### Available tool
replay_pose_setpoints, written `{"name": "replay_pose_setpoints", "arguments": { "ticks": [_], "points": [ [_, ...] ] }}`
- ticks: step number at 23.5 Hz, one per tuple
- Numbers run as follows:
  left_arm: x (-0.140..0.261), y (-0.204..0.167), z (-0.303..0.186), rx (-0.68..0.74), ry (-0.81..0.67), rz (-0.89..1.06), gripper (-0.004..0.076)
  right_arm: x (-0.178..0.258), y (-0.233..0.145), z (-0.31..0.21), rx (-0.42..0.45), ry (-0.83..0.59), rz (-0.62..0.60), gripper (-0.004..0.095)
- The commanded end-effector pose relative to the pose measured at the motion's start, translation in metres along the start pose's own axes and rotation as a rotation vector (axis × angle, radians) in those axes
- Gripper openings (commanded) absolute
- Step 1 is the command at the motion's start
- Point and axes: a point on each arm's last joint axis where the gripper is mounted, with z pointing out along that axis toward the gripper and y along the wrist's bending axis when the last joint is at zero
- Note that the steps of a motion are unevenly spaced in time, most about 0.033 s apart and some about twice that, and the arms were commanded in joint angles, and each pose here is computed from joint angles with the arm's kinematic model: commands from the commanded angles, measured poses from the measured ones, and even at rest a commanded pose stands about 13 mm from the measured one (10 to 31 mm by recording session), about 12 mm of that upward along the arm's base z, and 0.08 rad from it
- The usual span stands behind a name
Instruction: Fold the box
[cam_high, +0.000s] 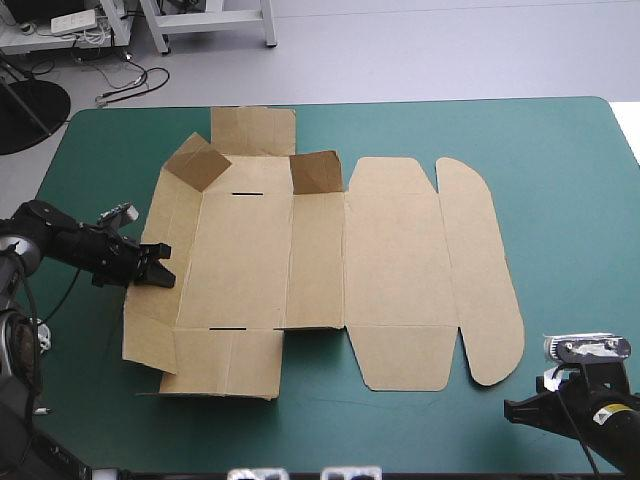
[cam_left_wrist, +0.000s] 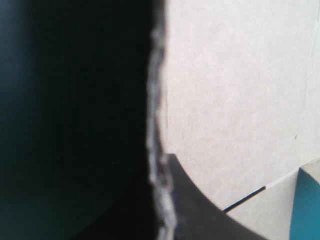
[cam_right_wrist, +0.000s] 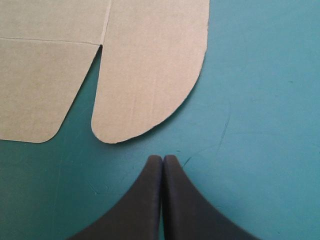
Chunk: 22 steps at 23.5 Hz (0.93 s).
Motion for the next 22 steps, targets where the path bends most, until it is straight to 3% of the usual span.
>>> {"name": "replay_pose_setpoints", "arguments": {
  "ticks": [1, 10, 16, 22],
  "points": [
    [0.003, -0.049, -0.037, -0.038, -0.012, 0.229, -0.0009, -0.009, 0.0, -0.006, 0.003, -0.062, 0.002, -0.002],
    [-0.008, -0.155, -0.074, -0.323, -0.083, 0.819, -0.001, -0.01, 0.0, -0.006, 0.007, -0.071, -0.003, -0.002],
    [-0.026, -0.22, -0.079, -0.549, -0.33, 1.193, -0.001, -0.01, 0.0, -0.006, 0.006, -0.073, -0.002, -0.002],
    [-0.018, -0.265, -0.065, -0.628, -0.417, 1.52, -0.0009, -0.012, 0.003, -0.006, -0.024, -0.095, 0.019, -0.002]
  ]
}}
